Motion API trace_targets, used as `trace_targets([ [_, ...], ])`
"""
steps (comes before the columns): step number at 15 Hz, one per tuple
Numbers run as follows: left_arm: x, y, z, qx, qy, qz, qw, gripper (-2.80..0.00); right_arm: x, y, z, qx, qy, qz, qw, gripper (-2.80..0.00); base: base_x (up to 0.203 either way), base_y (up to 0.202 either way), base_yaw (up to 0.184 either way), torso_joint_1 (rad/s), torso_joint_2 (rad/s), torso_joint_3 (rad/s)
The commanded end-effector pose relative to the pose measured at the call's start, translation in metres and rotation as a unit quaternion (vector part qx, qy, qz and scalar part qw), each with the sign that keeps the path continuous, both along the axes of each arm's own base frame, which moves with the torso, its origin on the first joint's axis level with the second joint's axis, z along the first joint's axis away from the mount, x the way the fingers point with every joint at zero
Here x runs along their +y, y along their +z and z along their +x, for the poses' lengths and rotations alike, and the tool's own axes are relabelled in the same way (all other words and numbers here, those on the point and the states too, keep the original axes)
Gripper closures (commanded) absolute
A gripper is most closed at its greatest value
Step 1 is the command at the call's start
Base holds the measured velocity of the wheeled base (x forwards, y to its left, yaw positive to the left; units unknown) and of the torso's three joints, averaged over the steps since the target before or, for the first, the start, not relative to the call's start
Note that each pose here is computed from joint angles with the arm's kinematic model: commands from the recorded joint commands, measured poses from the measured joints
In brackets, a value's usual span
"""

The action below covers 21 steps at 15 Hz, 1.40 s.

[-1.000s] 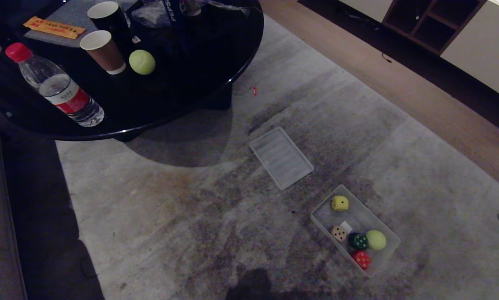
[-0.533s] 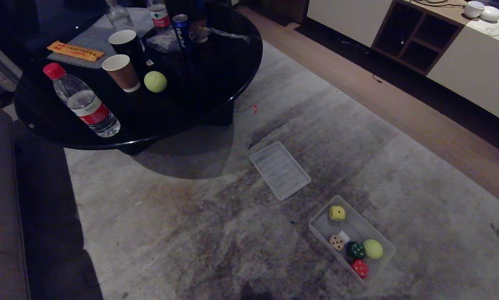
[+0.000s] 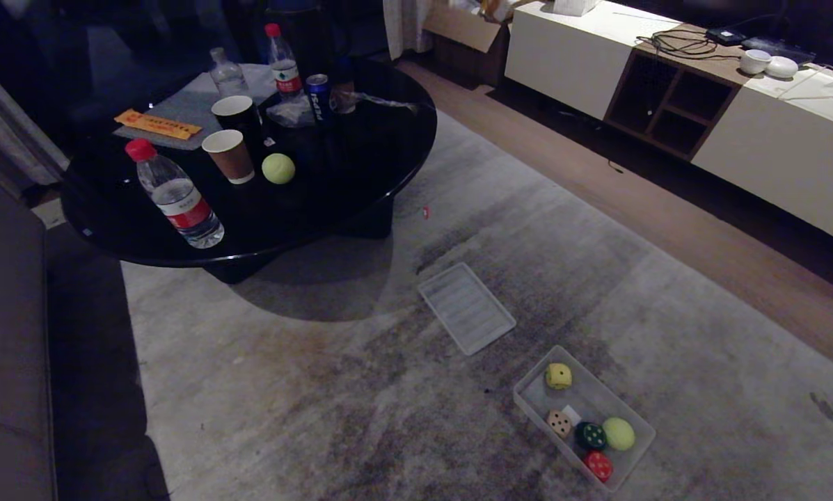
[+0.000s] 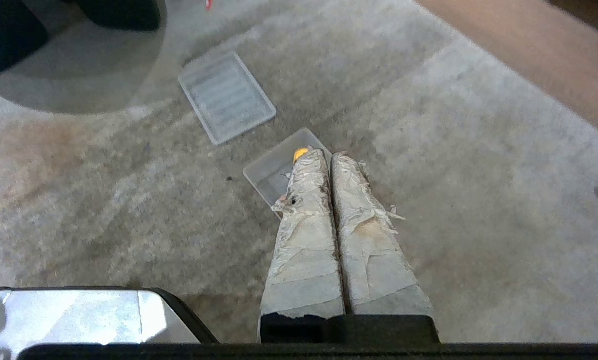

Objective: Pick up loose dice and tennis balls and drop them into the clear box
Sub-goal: Pick up the ball on the table

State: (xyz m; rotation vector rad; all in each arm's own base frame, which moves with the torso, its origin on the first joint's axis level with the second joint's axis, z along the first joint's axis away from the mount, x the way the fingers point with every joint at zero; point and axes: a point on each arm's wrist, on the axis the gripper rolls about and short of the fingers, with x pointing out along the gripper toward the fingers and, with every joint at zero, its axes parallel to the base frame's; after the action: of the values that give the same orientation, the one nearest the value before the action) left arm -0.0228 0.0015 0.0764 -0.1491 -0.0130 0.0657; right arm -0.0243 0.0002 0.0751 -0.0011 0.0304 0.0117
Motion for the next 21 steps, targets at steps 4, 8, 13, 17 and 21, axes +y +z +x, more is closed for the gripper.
trace_targets([
  [4,0.0,0.0001,0.0001,0.0,0.001,-0.001,1.0,0.0,0.0,0.0002,0.0,0.0,0.0,0.0,1.0,0.0,0.0,0.0,0.0,0.004,0.0,0.2],
  [8,0.0,0.0001,0.0001,0.0,0.001,-0.001,1.0,0.0,0.0,0.0,0.0,0.0,0.0,0.0,1.0,0.0,0.0,0.0,0.0,0.002,0.0,0.201],
  [13,0.0,0.0001,0.0001,0.0,0.001,-0.001,1.0,0.0,0.0,0.0,0.0,0.0,0.0,0.0,1.0,0.0,0.0,0.0,0.0,0.004,0.0,0.202],
  [17,0.0,0.0001,0.0001,0.0,0.0,-0.001,1.0,0.0,0.0,0.0,0.0,0.0,0.0,0.0,1.0,0.0,0.0,0.0,0.0,0.002,0.0,0.204],
  [21,0.0,0.0001,0.0001,0.0,0.0,0.0,1.0,0.0,0.0,0.0003,0.0,0.0,0.0,0.0,1.0,0.0,0.0,0.0,0.0,0.001,0.01,0.205],
])
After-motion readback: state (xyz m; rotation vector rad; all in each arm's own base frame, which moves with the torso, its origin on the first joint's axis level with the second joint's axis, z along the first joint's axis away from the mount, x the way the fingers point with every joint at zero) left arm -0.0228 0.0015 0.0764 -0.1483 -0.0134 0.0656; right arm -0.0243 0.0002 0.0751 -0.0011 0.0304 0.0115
